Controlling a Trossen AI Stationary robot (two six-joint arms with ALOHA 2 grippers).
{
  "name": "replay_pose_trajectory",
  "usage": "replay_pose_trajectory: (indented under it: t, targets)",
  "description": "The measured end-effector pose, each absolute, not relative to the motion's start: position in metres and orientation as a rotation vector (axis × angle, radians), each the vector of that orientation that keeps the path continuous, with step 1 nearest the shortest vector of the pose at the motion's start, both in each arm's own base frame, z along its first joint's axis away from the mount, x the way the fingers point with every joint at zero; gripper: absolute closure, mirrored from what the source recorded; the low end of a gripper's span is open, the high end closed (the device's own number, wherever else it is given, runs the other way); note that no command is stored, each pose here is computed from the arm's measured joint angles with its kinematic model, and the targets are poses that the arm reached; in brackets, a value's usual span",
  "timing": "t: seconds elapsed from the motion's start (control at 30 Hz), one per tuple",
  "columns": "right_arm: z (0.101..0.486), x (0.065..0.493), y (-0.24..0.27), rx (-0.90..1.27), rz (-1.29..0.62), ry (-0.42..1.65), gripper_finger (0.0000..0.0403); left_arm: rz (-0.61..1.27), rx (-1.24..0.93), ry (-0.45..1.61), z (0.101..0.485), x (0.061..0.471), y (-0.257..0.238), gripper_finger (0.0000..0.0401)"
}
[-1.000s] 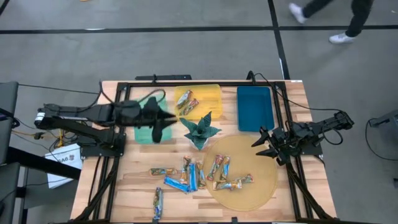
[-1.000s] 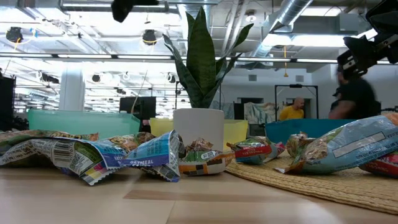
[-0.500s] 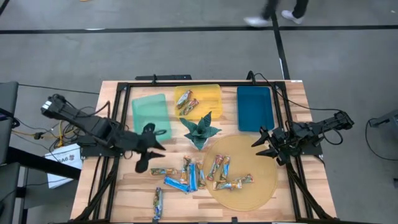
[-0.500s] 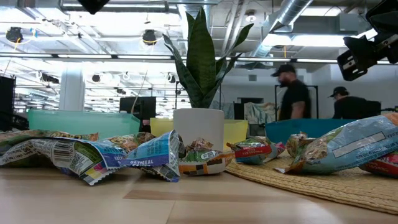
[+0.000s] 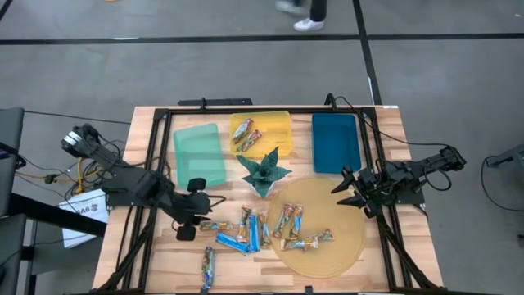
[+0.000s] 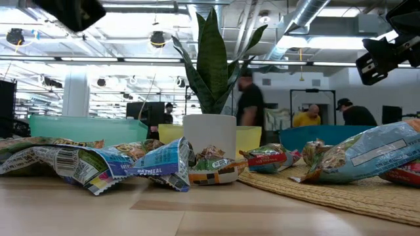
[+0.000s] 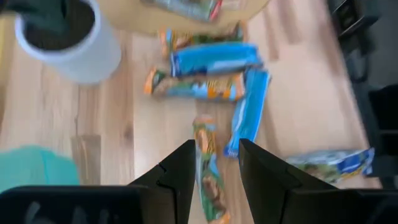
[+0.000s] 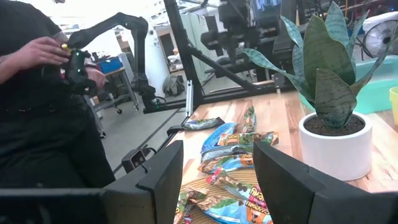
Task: Pick and place Granola Bars by type
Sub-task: Put the orange granola bar into the green bin
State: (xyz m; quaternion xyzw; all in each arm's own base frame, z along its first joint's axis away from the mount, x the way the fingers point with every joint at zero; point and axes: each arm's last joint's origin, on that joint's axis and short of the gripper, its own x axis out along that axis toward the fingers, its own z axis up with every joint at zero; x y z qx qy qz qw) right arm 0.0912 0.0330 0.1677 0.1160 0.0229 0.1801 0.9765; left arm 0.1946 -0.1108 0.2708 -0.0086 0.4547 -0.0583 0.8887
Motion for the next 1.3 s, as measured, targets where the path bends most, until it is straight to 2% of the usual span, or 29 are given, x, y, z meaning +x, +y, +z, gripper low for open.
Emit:
replay_pose_trajectory:
  t: [0.23, 0.7, 0.83, 1.1, 1.3]
  targets:
    - [0.168, 0.091, 0.033, 0.234, 0.363, 0.046, 0.0214, -0.077, 0.029, 1.074, 0.247, 0.205, -0.117, 0.0287]
    - [0.168, 0.091, 0.033, 0.234, 0.363, 0.046, 0.0214, 0.021, -0.029, 1.215, 0.212, 0.219, -0.132, 0.0286]
    - [0.168, 0.091, 0.033, 0.234, 0.363, 0.046, 0.0214, 0.018, -0.024, 1.221, 0.205, 0.223, -0.137, 0.0269]
    - [0.168, 0.091, 0.033, 0.234, 0.363, 0.046, 0.0214, 0.02, 0.027, 1.272, 0.187, 0.23, -0.142, 0.0209]
    - [0.168, 0.091, 0.033, 0.234, 0.363, 0.046, 0.0214, 0.012, 0.071, 1.336, 0.17, 0.234, -0.145, 0.0197]
